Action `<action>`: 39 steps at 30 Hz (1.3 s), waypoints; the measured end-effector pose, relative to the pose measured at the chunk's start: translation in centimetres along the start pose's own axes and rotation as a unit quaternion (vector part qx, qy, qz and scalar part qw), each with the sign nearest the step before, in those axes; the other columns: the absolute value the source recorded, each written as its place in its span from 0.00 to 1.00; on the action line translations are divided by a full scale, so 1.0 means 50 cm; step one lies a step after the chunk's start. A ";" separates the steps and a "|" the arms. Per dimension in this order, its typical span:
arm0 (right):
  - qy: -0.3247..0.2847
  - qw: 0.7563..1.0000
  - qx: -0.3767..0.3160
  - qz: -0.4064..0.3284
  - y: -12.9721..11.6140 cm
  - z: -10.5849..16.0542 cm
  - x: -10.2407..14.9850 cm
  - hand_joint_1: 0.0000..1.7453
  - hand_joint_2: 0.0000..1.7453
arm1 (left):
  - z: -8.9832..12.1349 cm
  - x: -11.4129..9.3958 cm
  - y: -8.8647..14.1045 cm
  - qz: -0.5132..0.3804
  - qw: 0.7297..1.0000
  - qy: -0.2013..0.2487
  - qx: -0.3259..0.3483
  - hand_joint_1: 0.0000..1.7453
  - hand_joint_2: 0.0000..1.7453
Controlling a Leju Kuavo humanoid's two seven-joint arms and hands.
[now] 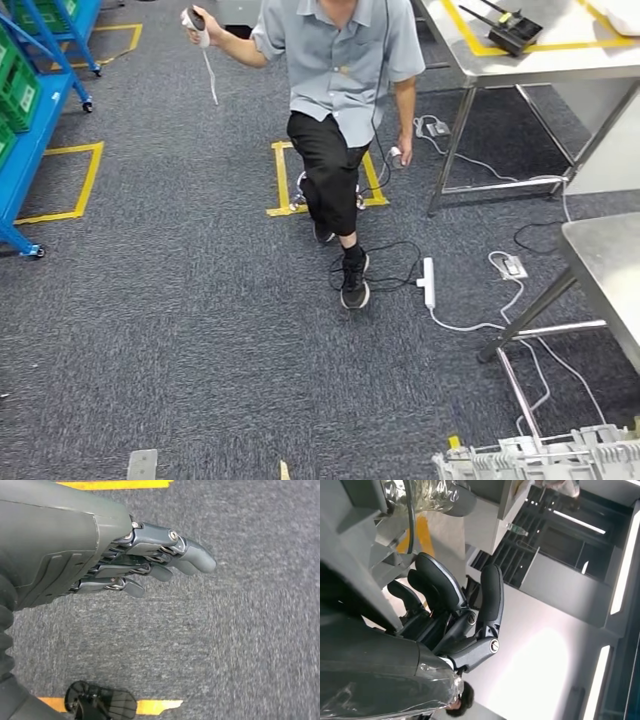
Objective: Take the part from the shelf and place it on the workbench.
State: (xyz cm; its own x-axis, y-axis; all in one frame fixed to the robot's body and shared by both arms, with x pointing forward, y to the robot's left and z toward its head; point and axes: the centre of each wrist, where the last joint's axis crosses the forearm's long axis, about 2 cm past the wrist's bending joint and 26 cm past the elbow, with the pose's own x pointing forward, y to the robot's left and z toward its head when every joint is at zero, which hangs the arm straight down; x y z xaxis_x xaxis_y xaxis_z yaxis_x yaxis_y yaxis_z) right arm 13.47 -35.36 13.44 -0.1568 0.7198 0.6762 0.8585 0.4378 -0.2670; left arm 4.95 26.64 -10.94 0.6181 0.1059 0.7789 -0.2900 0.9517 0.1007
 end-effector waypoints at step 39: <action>-0.024 0.997 0.045 0.061 -0.046 0.087 0.072 1.00 1.00 | 0.007 -0.007 0.005 -0.021 1.000 0.012 0.009 0.00 1.00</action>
State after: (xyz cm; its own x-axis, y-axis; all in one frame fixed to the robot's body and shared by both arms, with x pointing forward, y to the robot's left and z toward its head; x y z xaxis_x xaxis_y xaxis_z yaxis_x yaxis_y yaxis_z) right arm 8.81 -31.45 13.50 -0.0792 0.7943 0.6024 0.8262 0.3904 -0.4063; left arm 4.40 26.72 -11.00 0.6474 0.0740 0.7586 -0.2766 0.9502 0.1434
